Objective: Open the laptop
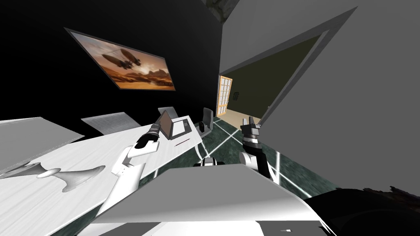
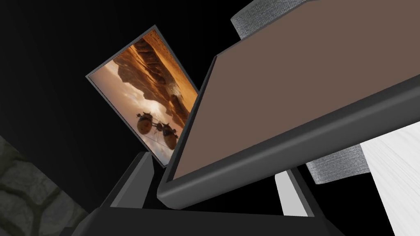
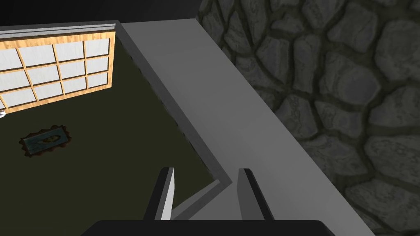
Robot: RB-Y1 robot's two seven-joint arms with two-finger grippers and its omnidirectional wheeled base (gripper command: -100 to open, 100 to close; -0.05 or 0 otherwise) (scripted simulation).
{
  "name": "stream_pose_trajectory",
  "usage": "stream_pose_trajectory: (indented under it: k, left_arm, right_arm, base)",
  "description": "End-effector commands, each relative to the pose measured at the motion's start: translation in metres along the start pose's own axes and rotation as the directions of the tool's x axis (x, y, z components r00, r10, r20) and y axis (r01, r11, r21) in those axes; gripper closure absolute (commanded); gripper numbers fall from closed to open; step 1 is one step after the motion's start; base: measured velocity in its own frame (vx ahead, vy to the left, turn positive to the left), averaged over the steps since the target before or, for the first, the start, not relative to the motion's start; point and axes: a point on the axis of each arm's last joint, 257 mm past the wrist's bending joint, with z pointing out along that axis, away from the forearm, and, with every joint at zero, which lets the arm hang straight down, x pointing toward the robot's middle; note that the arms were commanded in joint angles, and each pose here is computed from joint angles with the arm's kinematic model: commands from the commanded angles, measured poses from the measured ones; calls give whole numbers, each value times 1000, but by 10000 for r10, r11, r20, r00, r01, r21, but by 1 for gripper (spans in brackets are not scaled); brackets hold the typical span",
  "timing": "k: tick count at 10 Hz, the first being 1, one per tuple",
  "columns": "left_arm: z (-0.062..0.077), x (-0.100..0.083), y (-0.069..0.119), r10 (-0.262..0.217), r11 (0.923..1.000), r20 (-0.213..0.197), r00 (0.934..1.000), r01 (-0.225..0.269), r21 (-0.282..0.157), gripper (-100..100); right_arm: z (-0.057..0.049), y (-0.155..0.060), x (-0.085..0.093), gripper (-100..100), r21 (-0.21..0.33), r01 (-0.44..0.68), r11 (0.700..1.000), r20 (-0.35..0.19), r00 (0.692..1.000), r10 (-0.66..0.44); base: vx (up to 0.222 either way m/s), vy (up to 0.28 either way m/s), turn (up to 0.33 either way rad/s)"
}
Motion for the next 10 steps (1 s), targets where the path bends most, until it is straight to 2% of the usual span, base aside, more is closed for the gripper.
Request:
stream_pose_trajectory:
  k: [1,2,3,4,5,6,7,8,10]
  left_arm:
    - [-2,-4,6,1179,9930,21,9930,-1179,-115,100]
    - [-3,-5,8,1569,9875,22,9876,-1569,-153,100]
    - [-4,-7,12,2341,9720,17,9722,-2340,-224,100]
    - [-5,-8,14,2722,9619,11,9622,-2721,-258,100]
    - [-6,-10,18,3470,9374,-8,9379,-3469,-322,100]
    - [-7,-11,20,3836,9229,-21,9235,-3835,-352,100]
    - [-7,-13,18,3567,9337,27,9342,-3564,-342,100]
    - [-6,-13,29,4409,8968,16,8975,-4405,-414,100]
    - [-6,-11,40,5121,8580,-23,8589,-5117,-446,100]
  right_arm:
    - [0,0,0,0,1,0,10000,1,10000,0]
    - [0,0,0,0,1,-1,10000,1,10000,1]
    - [0,0,0,0,0,-1,10000,1,10000,1]
    - [0,0,0,0,0,-2,10000,1,10000,2]
    - [0,0,0,0,-1,-2,10000,1,10000,2]
    - [0,0,0,0,0,-2,10000,1,10000,2]
    - [0,0,0,0,-1,-1,10000,1,10000,1]
    - [0,0,0,0,-1,0,10000,0,10000,0]
    - [0,0,0,0,1,0,10000,1,10000,0]
  base:
    - [57,-93,-25]
    - [46,-90,2]
    - [65,-134,-47]
    - [55,-131,-60]
    - [98,-132,-60]
    - [86,-121,-34]
    - [26,-51,12]
    - [35,-62,-3]
    - [67,-105,-4]
